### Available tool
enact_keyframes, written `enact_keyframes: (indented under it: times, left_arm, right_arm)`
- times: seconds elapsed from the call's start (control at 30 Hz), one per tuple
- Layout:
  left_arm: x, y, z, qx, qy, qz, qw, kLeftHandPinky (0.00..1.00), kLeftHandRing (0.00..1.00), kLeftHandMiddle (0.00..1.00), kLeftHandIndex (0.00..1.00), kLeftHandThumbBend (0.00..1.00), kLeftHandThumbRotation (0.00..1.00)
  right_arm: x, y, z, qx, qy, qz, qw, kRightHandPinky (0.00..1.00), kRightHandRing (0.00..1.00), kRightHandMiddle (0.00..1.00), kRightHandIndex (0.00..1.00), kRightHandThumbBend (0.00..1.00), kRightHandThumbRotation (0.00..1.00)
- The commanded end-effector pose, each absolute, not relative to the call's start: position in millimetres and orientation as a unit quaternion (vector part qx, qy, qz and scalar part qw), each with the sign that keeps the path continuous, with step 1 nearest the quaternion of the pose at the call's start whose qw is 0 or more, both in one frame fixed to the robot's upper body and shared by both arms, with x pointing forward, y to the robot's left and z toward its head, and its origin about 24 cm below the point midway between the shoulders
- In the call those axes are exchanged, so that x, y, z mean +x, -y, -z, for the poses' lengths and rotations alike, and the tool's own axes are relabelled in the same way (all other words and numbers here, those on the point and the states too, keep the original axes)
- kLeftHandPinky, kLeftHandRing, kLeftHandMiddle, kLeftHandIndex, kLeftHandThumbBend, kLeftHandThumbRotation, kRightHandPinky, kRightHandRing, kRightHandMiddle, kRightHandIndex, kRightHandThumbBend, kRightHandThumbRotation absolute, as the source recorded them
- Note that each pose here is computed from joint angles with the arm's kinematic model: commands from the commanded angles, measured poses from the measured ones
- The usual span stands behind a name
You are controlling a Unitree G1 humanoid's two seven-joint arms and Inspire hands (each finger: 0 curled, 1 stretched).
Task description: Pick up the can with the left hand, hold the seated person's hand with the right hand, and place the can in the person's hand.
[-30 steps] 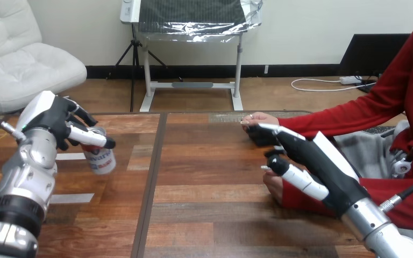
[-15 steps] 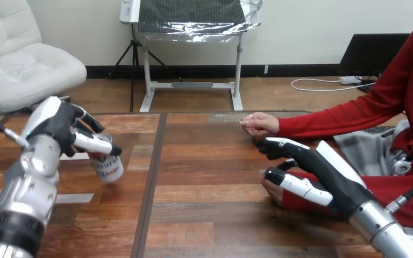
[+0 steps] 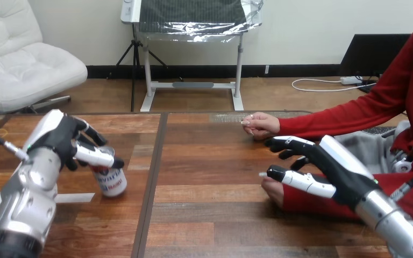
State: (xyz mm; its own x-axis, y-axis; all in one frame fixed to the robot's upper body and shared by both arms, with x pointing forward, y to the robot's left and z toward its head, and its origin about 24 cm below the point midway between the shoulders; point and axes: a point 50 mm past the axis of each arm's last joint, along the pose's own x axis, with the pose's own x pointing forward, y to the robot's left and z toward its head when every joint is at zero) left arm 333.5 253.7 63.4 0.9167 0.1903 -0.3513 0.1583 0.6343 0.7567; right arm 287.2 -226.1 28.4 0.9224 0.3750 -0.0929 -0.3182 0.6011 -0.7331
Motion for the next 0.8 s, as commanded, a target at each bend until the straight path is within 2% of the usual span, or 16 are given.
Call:
enact_keyframes:
  times: [0.0, 0.4, 0.77]
  left_arm:
    - [342.5, -239.2, -173.1, 0.448, -0.006, -0.045, 0.893, 0.28, 0.34, 0.42, 0.45, 0.76, 0.00]
    - [339.0, -237.2, -176.1, 0.441, -0.007, -0.042, 0.896, 0.28, 0.34, 0.42, 0.45, 0.75, 0.00]
    - [337.5, -236.3, -175.8, 0.439, -0.006, -0.039, 0.897, 0.29, 0.34, 0.43, 0.45, 0.75, 0.00]
  right_arm:
    - [335.0, 229.8, -91.8, -0.487, 0.117, -0.164, 0.850, 0.67, 0.80, 0.83, 0.84, 0.89, 0.86]
    - [342.4, 235.4, -95.1, -0.504, 0.101, -0.167, 0.841, 0.68, 0.81, 0.84, 0.85, 0.98, 0.71]
    - [346.8, 240.7, -97.6, -0.507, 0.090, -0.166, 0.841, 0.70, 0.83, 0.85, 0.85, 1.00, 0.62]
